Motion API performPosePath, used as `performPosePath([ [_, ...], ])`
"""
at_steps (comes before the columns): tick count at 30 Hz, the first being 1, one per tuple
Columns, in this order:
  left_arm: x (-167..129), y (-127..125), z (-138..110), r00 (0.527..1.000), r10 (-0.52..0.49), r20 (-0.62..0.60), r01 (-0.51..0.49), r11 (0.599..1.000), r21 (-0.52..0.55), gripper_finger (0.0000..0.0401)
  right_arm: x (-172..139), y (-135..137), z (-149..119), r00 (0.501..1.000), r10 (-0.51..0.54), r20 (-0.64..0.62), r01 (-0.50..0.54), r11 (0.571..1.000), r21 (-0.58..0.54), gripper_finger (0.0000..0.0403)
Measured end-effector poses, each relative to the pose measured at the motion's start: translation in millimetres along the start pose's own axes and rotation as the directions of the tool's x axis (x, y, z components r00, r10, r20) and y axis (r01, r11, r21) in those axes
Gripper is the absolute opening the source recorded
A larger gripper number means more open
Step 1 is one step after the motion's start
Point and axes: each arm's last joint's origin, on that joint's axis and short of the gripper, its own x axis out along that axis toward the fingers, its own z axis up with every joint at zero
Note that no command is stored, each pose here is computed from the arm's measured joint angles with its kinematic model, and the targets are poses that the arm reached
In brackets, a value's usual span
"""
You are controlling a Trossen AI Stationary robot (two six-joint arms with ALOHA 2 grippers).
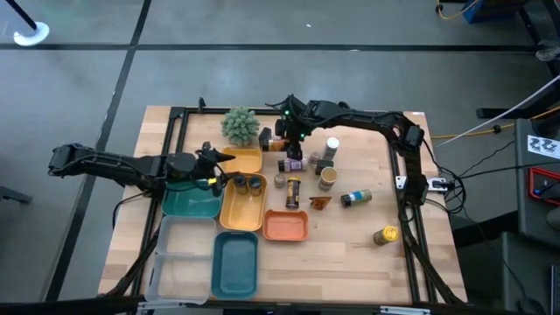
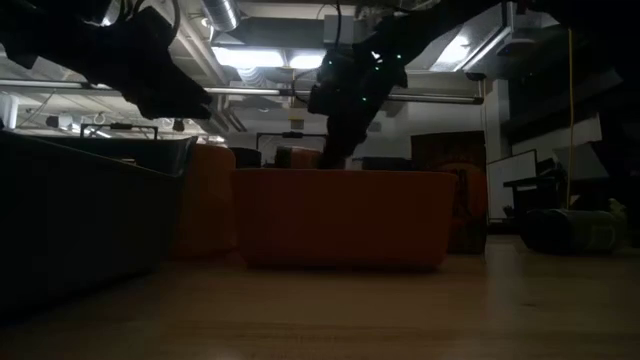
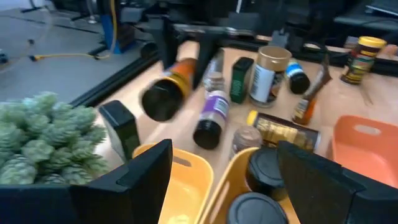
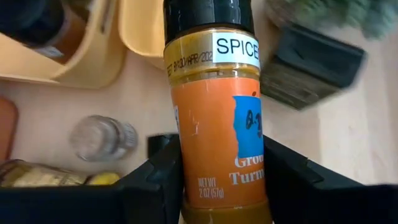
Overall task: Sort spices by type
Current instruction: Put the black seasoning bottle into the bottom yellow bin
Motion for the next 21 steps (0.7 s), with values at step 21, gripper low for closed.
performPosePath([
  [21, 9, 13, 2, 0.981, 0.191, 0.030, -0.187, 0.978, -0.090, 0.0269, 16, 55, 37, 0.984, 0.039, 0.172, -0.007, 0.984, -0.180, 0.0170],
])
